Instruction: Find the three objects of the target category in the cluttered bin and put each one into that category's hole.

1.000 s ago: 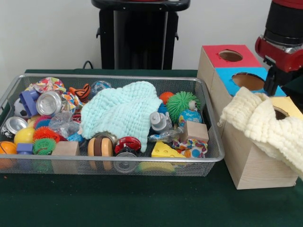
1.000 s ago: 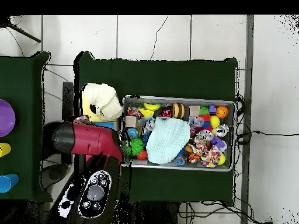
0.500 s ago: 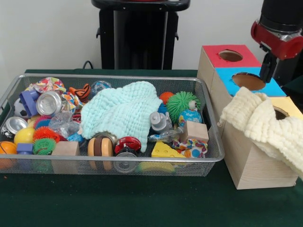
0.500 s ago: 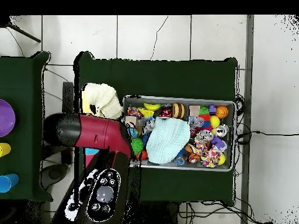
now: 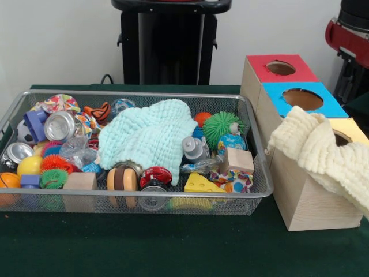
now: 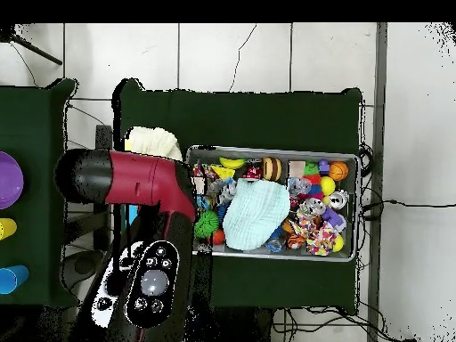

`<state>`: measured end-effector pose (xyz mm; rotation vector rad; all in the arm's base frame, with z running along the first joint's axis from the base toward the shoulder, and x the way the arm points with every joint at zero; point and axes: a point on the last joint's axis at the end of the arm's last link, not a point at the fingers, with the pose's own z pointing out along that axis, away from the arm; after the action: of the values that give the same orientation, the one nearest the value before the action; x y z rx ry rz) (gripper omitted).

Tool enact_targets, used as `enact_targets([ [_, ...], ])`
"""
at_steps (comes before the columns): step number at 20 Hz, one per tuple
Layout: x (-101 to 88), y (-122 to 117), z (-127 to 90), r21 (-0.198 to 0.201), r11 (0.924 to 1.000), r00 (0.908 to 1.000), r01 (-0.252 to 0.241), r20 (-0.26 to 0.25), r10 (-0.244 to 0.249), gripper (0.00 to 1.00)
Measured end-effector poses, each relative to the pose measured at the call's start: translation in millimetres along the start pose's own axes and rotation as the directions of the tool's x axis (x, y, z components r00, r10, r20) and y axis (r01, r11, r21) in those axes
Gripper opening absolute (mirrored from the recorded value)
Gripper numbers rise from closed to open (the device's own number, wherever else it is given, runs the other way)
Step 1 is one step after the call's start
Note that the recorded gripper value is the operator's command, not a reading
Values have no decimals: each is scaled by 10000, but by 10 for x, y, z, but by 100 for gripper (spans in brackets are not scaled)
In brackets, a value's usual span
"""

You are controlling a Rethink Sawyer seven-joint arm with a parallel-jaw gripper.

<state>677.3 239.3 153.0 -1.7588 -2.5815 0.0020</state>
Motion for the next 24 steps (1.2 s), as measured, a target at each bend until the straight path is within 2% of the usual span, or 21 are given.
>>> enact_targets([
  [6, -295, 228, -56, -418, 9991, 9997, -116, 220, 125, 0],
  [8, -521, 290, -61, -529, 9983, 9990, -226, 375, 247, 0],
  [11, -796, 338, -70, -564, 9978, 9978, -350, 535, 380, 0],
  [17, -1142, 379, -135, -381, 9979, 9968, -530, 579, 551, 0],
  [19, -1214, 398, -178, -266, 9981, 9969, -553, 540, 567, 0],
  [24, -1221, 494, -242, -230, 9987, 9977, -448, 503, 459, 0],
])
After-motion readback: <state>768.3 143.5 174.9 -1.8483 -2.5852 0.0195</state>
